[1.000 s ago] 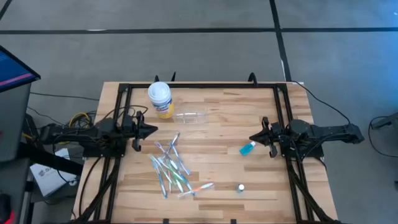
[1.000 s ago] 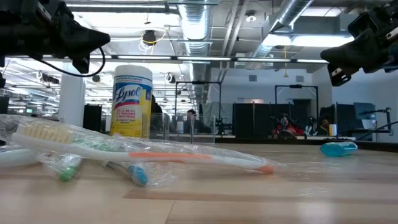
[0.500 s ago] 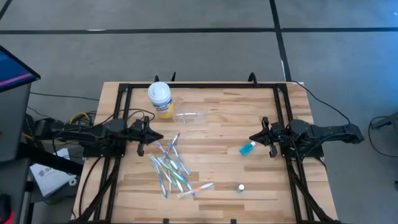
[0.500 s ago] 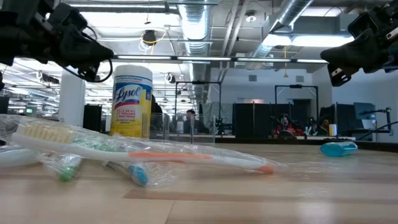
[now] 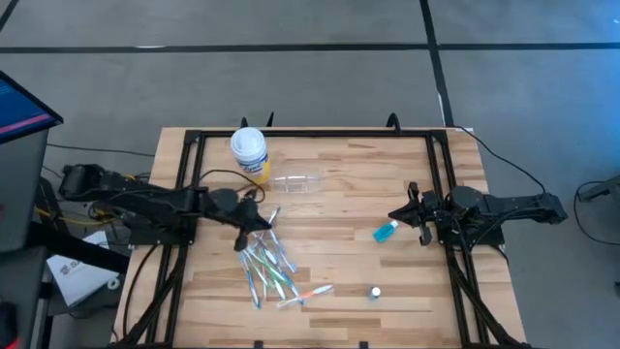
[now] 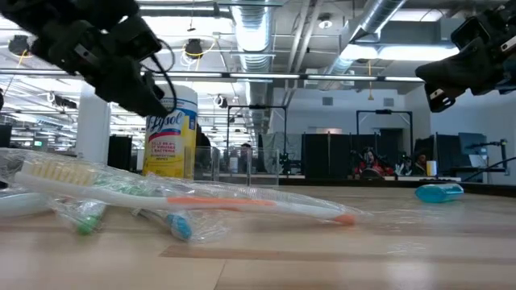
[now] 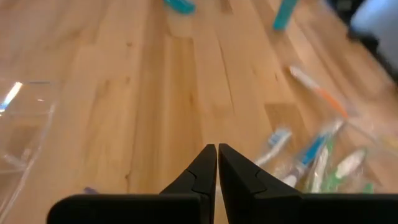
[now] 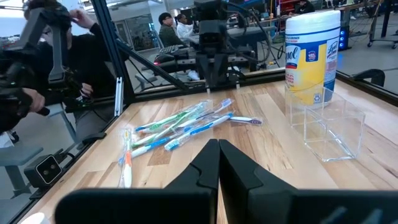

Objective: Pick & Place toothbrushing station
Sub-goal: Put the blue toothbrush into the transparent organizer

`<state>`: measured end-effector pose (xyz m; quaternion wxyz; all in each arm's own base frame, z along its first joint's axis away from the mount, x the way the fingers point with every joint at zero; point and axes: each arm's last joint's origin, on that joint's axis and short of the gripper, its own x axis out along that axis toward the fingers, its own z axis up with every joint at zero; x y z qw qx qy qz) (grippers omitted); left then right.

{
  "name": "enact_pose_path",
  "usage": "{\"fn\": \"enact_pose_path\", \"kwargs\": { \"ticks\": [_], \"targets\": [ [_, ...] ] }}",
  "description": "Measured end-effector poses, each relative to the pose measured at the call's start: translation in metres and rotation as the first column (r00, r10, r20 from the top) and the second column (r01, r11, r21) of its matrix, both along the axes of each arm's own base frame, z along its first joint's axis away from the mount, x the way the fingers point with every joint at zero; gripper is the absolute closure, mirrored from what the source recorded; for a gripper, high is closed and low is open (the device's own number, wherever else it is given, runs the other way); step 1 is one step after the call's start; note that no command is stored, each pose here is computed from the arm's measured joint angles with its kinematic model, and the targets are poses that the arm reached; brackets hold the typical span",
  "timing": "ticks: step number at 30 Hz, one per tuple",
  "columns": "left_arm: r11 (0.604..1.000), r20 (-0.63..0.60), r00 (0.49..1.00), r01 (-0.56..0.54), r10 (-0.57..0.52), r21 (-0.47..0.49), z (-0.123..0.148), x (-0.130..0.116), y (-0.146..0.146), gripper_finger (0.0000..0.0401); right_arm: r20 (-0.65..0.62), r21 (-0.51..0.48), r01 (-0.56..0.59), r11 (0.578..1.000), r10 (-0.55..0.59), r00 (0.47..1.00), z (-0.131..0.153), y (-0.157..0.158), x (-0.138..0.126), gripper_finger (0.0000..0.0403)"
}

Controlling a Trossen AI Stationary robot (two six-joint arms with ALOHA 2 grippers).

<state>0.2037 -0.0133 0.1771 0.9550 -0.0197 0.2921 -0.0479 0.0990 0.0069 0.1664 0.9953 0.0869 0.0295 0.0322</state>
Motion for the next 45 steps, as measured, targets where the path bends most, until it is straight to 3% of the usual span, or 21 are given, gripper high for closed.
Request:
{"fn": "enact_pose_path", "kwargs": {
  "ticks": [6,11,19,23,34,45],
  "targets": [
    [0.991,-0.164,0.985,0.073,-0.054,0.113,0.015,0.027,-0.016,0.039,0.0,0.0,0.0,1.0,0.0,1.0,0.0,0.0,0.0,0.0403],
    [0.959,-0.284,0.953,0.175,-0.108,0.222,0.021,0.047,-0.03,0.039,0.0,-0.001,0.0,1.0,0.0,1.0,0.0,0.0,0.0,0.0403],
    [0.912,-0.429,0.889,0.3,-0.161,0.279,0.011,0.074,-0.04,0.0385,-0.001,-0.001,0.0,1.0,0.0,1.0,0.0,0.0,0.0,0.0403],
    [0.89,-0.479,0.86,0.346,-0.175,0.297,0.003,0.079,-0.041,0.0359,-0.003,-0.001,0.0,1.0,0.0,1.0,0.0,0.0,0.0,0.0403],
    [0.872,-0.49,0.855,0.361,-0.168,0.331,0.0,0.08,-0.04,0.0255,-0.006,-0.001,0.0,1.0,0.0,1.0,-0.001,0.0,0.0,0.0403],
    [0.861,-0.548,0.825,0.373,-0.137,0.346,-0.015,0.076,-0.038,0.0231,-0.007,-0.001,0.0,1.0,0.0,1.0,-0.001,0.0,0.0,0.0403]
  ]
}}
